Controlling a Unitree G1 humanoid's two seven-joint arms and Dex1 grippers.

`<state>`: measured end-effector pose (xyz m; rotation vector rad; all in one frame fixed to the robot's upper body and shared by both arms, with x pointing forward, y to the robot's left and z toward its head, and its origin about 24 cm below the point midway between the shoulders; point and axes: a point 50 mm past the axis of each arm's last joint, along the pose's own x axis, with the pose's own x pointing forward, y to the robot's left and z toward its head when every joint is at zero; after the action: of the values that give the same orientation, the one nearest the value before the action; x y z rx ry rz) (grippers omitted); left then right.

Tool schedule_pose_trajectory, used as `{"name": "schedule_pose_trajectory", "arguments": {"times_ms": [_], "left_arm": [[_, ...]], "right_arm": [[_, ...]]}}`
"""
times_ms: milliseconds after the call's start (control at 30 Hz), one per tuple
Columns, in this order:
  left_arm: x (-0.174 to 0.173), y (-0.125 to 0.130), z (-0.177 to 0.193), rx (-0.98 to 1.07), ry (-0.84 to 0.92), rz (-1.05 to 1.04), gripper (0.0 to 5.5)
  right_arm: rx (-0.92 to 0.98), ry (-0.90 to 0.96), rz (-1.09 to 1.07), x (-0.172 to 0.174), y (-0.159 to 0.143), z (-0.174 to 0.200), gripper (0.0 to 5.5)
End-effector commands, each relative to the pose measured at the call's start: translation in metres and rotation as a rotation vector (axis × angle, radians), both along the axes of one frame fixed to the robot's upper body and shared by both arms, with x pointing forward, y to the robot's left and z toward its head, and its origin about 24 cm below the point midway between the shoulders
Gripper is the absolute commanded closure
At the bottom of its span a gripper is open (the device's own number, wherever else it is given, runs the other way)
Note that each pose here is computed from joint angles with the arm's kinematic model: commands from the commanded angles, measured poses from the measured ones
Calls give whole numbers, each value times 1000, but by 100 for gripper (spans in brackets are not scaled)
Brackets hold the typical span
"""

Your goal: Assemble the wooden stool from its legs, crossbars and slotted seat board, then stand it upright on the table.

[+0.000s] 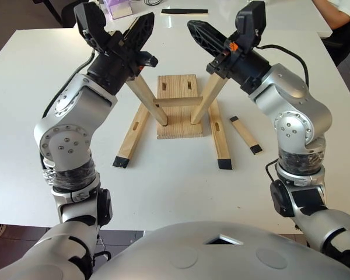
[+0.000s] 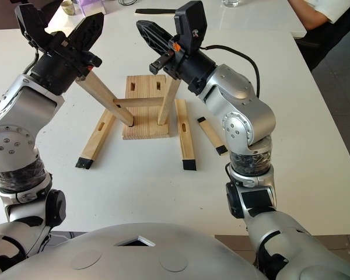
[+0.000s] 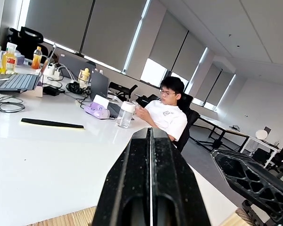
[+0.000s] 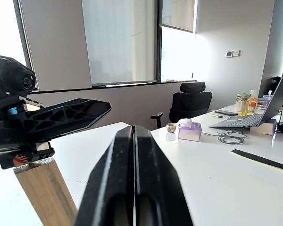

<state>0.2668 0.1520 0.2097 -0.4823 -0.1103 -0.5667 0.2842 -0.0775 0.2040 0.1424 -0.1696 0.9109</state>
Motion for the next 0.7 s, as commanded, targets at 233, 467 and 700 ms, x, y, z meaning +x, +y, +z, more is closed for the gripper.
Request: {"name": "schedule_pose_trajectory", "arguments": {"times_ms": [233, 467, 700], "left_arm": [[-6, 45, 53, -247, -236, 105, 550], [-24, 99, -5, 64, -86, 52, 550], [-74, 74, -125, 361, 304, -265, 550]], "right_arm": [[262, -27, -69, 18, -36, 53, 548], [-161, 51, -253, 60, -85, -14, 548], [-476, 92, 92, 50, -58, -112, 548]]}}
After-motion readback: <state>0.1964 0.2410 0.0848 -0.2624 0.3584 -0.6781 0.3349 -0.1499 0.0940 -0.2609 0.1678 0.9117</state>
